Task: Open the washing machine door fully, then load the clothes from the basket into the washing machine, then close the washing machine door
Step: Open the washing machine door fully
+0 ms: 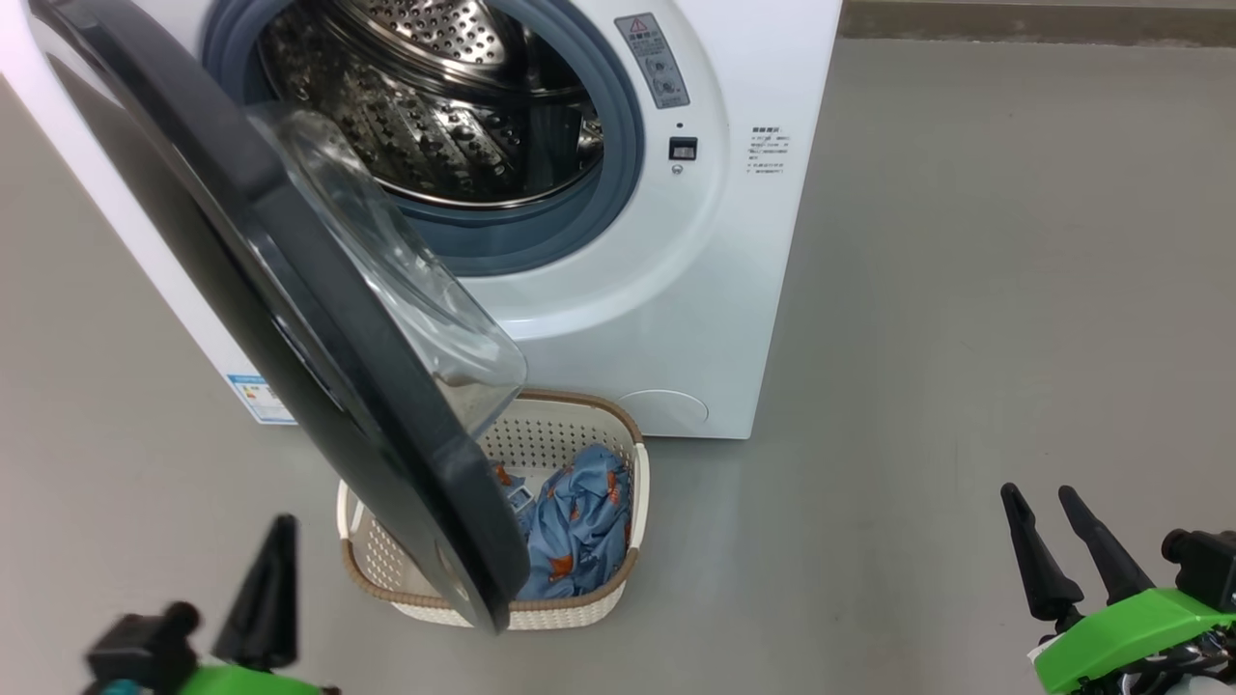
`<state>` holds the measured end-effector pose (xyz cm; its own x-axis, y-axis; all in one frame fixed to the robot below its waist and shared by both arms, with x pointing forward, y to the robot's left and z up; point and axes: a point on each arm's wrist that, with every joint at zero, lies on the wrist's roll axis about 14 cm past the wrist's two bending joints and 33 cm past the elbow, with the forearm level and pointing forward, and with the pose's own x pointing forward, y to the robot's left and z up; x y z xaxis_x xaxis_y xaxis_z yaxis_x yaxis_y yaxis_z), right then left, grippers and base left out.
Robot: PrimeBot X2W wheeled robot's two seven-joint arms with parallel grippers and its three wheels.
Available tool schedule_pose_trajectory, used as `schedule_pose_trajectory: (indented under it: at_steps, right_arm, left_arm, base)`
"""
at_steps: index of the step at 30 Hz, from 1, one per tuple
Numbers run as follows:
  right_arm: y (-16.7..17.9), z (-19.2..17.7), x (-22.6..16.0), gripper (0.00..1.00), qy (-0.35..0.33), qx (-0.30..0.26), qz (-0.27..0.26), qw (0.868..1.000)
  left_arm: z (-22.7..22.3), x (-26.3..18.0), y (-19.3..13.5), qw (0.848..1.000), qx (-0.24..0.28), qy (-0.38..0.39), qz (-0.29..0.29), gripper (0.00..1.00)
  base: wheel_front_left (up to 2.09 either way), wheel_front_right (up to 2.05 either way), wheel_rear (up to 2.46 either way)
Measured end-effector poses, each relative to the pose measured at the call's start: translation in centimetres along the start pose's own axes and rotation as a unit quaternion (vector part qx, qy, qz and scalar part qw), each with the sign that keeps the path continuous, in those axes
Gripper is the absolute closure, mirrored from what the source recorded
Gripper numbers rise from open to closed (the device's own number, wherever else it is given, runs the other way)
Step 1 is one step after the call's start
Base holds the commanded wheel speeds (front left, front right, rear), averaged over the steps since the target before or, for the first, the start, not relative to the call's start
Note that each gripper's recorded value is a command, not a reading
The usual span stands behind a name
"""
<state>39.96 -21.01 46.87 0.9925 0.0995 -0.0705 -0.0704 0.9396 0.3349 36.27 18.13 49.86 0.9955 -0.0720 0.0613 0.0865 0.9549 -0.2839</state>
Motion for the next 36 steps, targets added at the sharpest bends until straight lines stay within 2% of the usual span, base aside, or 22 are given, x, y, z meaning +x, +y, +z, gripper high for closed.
schedule_pose_trajectory:
  at_steps: [6,9,14,16,20,24,28,32,36]
  right_arm:
    - [0.0,0.1,0.1,0.0,-0.002,0.0,-0.002,1.0]
    - [-0.1,0.3,0.1,0.0,-0.005,-0.007,-0.003,1.0]
    - [-0.4,0.8,0.2,0.0,-0.012,-0.028,-0.004,1.0]
    - [-0.1,0.9,0.2,0.0,-0.015,-0.037,0.0,0.999]
    - [-0.2,0.5,-0.1,0.0,-0.01,-0.041,-0.003,0.999]
    - [-0.3,0.4,-0.3,0.0,-0.008,-0.04,-0.005,0.999]
    - [-0.4,0.4,-0.4,0.0,-0.009,-0.042,-0.006,0.999]
    - [-0.5,0.5,-0.5,0.0,-0.01,-0.042,-0.007,0.999]
    - [-0.5,0.6,-0.7,0.0,-0.012,-0.042,-0.007,0.999]
  left_arm:
    - [4.6,0.1,3.6,0.996,0.001,-0.074,0.057,1.0]
    - [7.7,0.1,3.9,0.991,0.005,-0.121,0.063,1.0]
    - [12.2,0.1,1.8,0.981,0.007,-0.193,0.033,1.0]
    - [14.6,-0.1,-0.7,0.973,0.002,-0.233,-0.002,1.0]
    - [16.8,-0.6,-5.5,0.962,-0.006,-0.263,-0.075,1.0]
    - [17.1,-1.2,-10.9,0.956,-0.028,-0.246,-0.157,1.0]
    - [14.9,-1.6,-15.5,0.954,-0.061,-0.185,-0.229,1.0]
    - [11.5,-1.3,-17.4,0.956,-0.095,-0.119,-0.252,1.0]
    - [7.3,-1.1,-17.6,0.961,-0.114,-0.052,-0.246,1.0]
  base:
    - [0.0,0.0,0.0]
    - [0.0,0.0,0.0]
    - [0.0,0.0,0.0]
    - [0.0,0.0,0.0]
    - [0.0,0.0,0.0]
    - [0.0,0.0,0.0]
    - [0.0,0.0,0.0]
    - [0.0,0.0,0.0]
    - [0.0,0.0,0.0]
